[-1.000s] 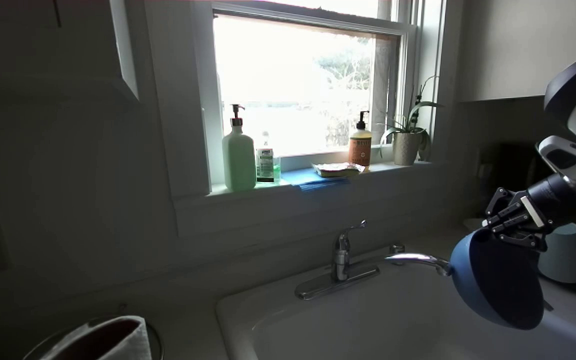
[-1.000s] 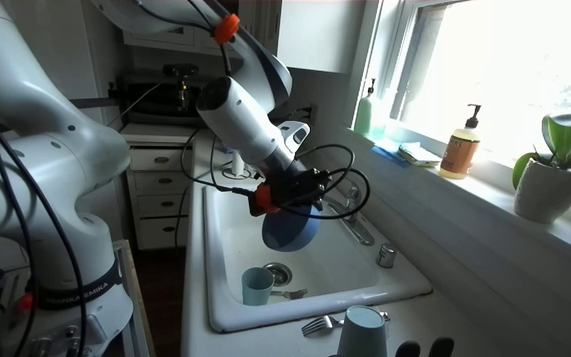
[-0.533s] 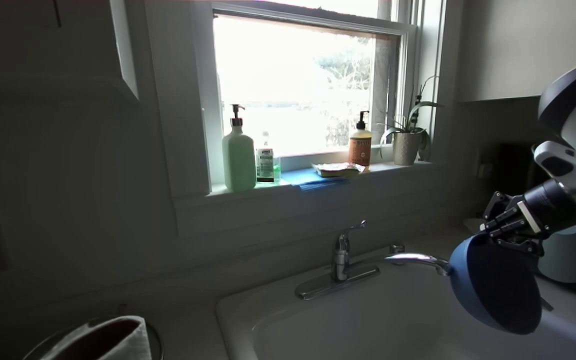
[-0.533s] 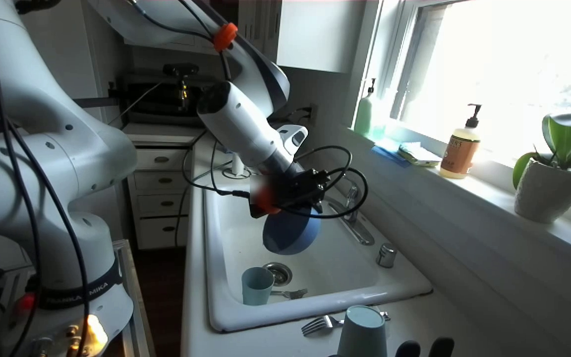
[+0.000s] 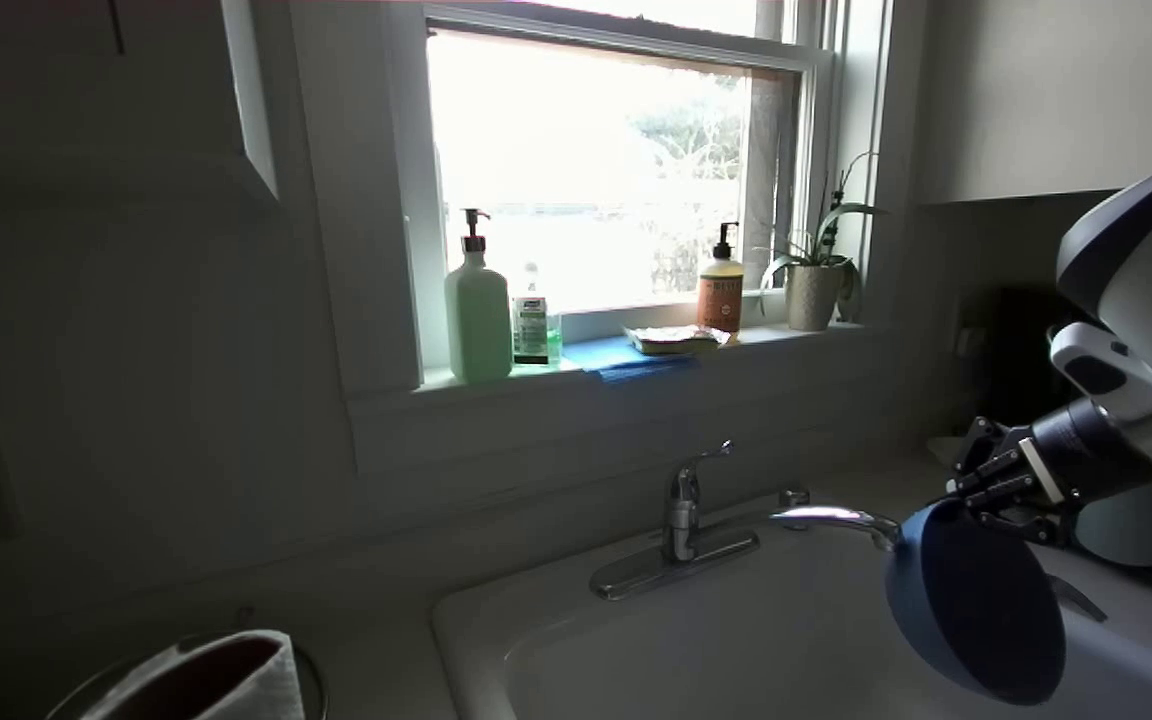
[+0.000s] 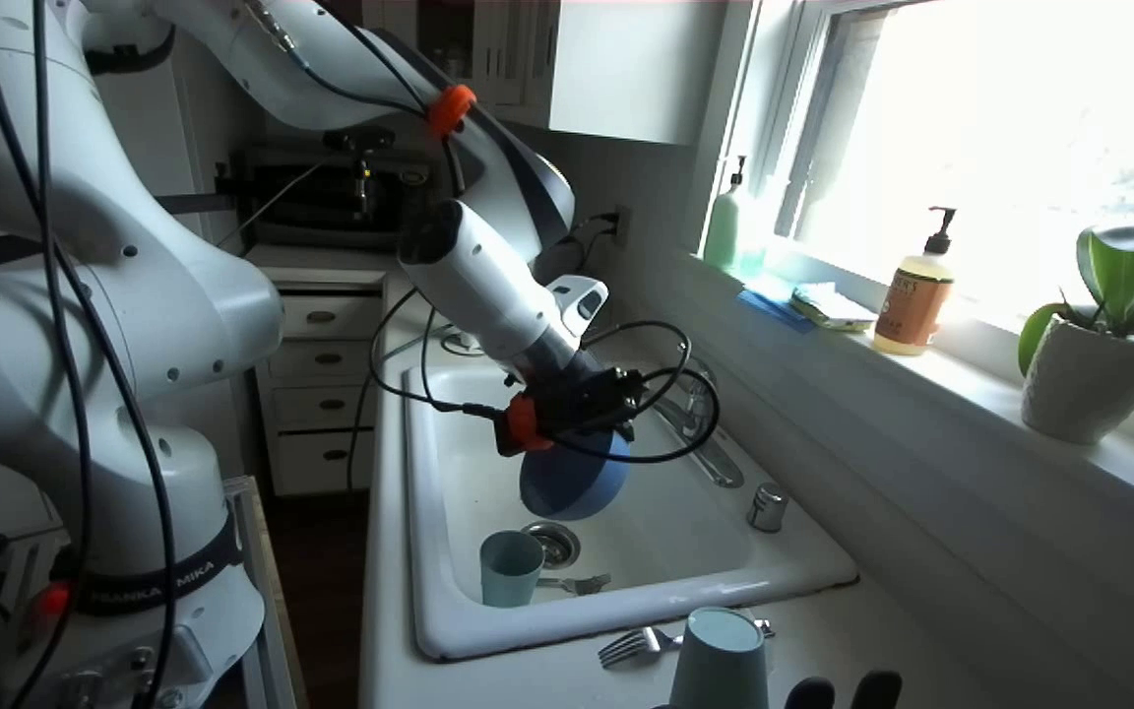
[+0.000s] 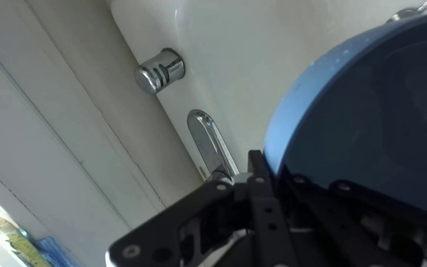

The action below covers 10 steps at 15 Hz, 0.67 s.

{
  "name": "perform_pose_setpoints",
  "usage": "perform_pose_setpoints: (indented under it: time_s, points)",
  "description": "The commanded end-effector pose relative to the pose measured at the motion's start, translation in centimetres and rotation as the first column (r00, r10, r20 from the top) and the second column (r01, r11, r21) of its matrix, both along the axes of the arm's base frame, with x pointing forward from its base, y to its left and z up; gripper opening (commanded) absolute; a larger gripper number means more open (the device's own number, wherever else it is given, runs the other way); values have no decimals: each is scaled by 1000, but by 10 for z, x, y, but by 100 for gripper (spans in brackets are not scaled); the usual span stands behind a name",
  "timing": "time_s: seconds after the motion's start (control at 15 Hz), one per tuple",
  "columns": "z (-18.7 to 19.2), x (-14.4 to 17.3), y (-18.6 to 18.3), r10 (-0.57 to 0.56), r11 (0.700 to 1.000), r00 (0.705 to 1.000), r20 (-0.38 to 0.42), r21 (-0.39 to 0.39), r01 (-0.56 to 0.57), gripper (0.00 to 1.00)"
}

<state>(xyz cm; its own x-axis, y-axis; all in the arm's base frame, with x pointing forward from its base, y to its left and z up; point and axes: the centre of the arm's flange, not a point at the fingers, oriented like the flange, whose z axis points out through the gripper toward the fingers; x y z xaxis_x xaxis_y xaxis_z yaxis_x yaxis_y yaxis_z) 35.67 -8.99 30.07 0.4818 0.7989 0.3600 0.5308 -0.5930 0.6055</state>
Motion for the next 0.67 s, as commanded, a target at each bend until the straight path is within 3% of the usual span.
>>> perform_pose_setpoints:
  time_s: [0.0, 0.27, 0.33, 0.6]
  points:
    - [-41, -26, -2, 35, 999, 997, 69, -21, -33, 1]
    - [-54, -21, 2, 55, 998, 996, 64, -2, -55, 1]
    - [-32, 9, 9, 39, 999, 999, 25, 35, -40, 5]
    - [-38, 10, 10, 48, 999, 999, 25, 22, -48, 5]
